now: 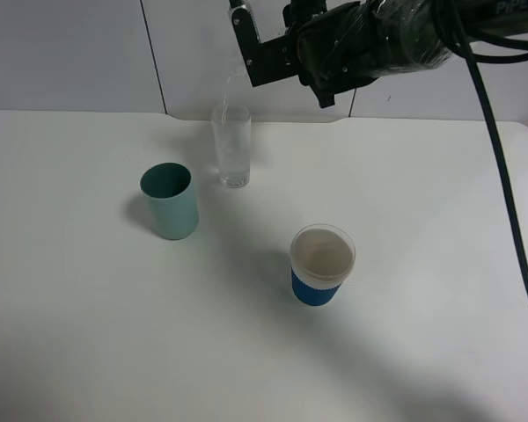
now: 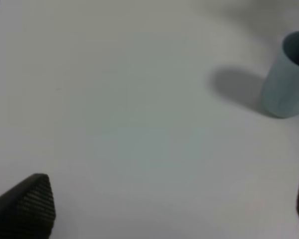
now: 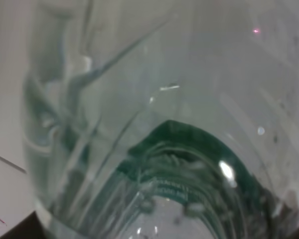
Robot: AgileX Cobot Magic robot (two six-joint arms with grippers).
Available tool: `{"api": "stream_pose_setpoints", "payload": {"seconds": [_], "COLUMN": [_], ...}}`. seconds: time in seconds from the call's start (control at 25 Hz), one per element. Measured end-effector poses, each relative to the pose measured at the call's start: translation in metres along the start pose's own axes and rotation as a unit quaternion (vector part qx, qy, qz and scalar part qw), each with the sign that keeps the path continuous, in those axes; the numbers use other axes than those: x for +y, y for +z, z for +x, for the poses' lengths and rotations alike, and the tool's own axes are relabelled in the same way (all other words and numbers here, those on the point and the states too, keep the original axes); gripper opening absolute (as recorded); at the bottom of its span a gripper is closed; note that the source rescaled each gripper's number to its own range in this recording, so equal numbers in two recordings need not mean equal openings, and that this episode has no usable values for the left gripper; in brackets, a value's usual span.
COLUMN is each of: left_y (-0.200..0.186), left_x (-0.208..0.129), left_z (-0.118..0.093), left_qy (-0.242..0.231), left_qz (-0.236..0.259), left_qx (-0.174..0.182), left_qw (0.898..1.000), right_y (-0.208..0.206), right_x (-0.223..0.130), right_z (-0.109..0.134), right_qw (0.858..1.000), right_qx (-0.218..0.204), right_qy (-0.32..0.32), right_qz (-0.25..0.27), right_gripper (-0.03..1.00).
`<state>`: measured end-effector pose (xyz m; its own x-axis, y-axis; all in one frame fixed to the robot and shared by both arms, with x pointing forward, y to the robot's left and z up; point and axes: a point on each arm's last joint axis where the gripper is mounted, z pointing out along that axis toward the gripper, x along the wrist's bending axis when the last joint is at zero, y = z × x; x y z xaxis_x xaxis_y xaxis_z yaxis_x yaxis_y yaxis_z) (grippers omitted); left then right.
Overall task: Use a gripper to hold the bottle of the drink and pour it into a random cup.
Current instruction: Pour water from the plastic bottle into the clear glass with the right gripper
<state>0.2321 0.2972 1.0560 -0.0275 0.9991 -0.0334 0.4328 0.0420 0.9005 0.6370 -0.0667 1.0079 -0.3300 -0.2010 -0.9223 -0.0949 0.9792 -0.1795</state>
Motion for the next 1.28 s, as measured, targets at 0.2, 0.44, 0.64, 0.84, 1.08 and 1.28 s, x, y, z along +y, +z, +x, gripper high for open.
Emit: {"api": "stream_pose_setpoints", "payload": {"seconds": [0.2, 0.44, 0.64, 0.84, 1.08, 1.28], "left_y": [0.0000, 0.0000, 0.0000, 0.0000, 0.0000, 0.0000], "left_x": [0.0000, 0.0000, 0.0000, 0.0000, 0.0000, 0.0000], "left_z": [0.0000, 0.0000, 0.0000, 0.0000, 0.0000, 0.0000], "left_qy": [0.000, 0.000, 0.000, 0.000, 0.000, 0.000], "left_qz": [0.000, 0.000, 0.000, 0.000, 0.000, 0.000], "left_qx": [0.000, 0.000, 0.000, 0.000, 0.000, 0.000], "left_qw": [1.000, 1.000, 1.000, 1.000, 1.000, 1.000], "right_y": [0.0000, 0.0000, 0.0000, 0.0000, 0.0000, 0.0000], "right_x": [-0.0006, -0.0006, -0.0007, -0.0007, -0.0008, -0.0009], "right_z": [-0.0002, -0.0003, -0.0003, -0.0003, -0.0003, -0.0003], "right_qw": [1.000, 1.000, 1.000, 1.000, 1.000, 1.000], "right_qx": [-0.001, -0.001, -0.002, -0.002, -0.002, -0.002], "right_qy": [-0.003, -0.019, -0.025, -0.026, -0.026, -0.026], "right_qz": [0.003, 0.003, 0.004, 0.004, 0.004, 0.005], "right_gripper": [0.00, 0.00, 0.00, 0.00, 0.00, 0.00]}}
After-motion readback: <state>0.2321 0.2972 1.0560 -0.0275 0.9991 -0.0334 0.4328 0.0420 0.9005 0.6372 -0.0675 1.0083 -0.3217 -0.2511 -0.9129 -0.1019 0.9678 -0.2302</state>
